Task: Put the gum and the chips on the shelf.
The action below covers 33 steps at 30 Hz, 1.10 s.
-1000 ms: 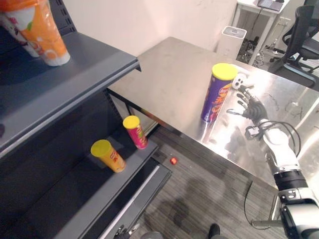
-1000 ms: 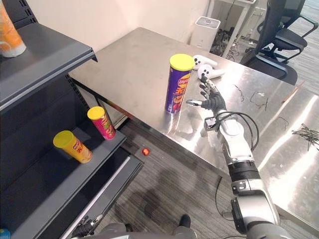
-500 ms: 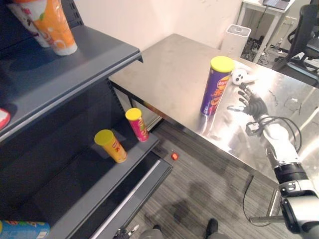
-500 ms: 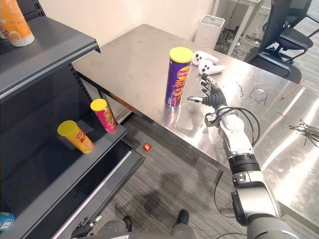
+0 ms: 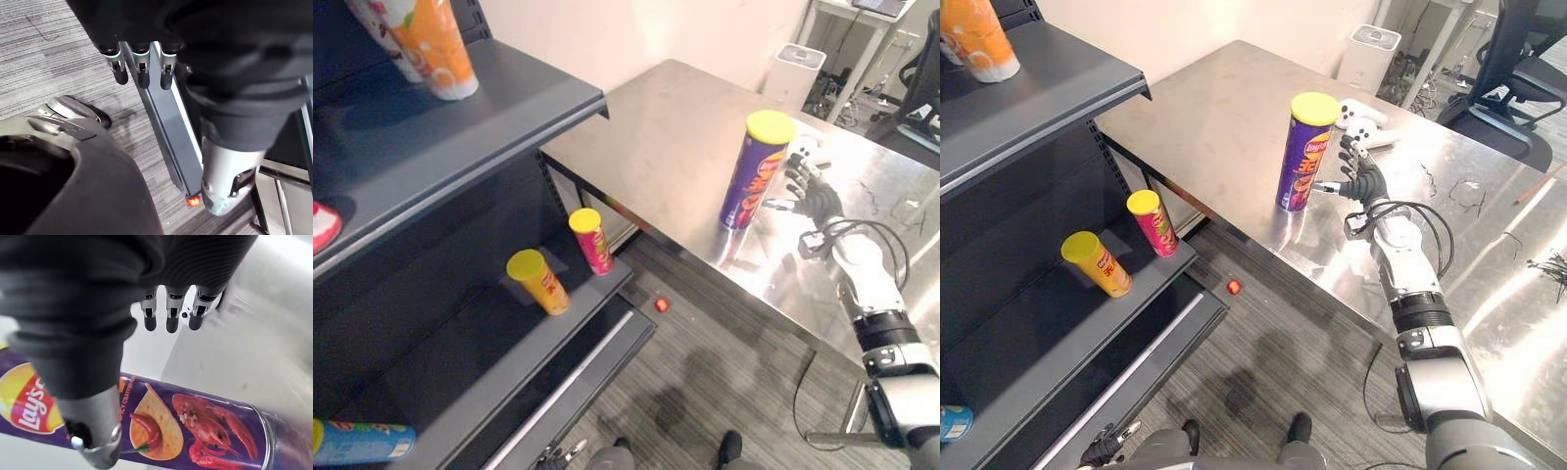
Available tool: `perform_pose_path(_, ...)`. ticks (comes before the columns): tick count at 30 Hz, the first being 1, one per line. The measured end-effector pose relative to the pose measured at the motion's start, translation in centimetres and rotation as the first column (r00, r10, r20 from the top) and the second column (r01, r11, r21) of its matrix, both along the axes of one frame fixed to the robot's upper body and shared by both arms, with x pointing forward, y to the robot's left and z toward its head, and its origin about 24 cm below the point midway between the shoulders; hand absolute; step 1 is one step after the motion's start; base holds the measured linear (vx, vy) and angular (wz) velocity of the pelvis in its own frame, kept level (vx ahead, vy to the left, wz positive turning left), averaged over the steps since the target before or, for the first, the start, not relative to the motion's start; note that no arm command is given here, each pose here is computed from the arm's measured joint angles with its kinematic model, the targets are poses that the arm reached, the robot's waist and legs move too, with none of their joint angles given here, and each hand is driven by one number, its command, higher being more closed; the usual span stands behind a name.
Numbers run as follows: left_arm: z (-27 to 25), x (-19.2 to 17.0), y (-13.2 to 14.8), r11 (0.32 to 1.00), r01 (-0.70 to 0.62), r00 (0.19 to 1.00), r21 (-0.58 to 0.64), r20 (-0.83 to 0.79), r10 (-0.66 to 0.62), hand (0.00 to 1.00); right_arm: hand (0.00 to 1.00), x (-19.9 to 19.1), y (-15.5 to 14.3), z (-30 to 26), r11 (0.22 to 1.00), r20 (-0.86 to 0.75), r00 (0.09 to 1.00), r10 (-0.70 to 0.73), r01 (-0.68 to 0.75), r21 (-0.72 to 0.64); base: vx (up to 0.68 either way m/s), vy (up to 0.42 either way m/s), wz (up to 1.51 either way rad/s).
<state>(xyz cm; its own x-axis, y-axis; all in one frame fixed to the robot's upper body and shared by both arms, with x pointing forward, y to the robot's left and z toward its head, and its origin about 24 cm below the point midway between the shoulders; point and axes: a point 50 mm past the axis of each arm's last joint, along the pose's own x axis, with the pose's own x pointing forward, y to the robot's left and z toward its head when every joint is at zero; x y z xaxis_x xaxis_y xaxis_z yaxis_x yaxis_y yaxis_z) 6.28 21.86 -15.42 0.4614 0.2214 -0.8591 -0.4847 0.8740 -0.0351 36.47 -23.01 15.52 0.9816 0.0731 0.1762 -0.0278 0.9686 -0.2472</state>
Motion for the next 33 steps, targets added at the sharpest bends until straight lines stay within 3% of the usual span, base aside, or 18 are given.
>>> perform_pose_path(30, -0.1, -0.7, 0.0, 1.0, 0.015, 1.0, 0.0, -0.018, -0.015, 0.0, 0.0, 1.1, -0.1, 1.7, 0.999, 0.028, 0.999, -0.024, 0.025, -0.021, -0.01, -0.009, 0.05)
perform_pose_path(31, -0.1, -0.7, 0.0, 1.0, 0.015, 1.0, 0.0, -0.018, -0.015, 0.0, 1.0, 1.1, -0.1, 1.7, 0.999, 0.028, 0.999, -0.024, 0.025, -0.021, 0.0, -0.011, 0.18)
perform_pose_path(33, -0.1, -0.7, -0.1, 1.0, 0.015, 1.0, -0.001, -0.017, -0.015, 0.0, 1.0, 1.5, 0.2, 2.1, 0.999, 0.027, 0.999, -0.021, 0.022, -0.028, -0.02, -0.019, 0.1)
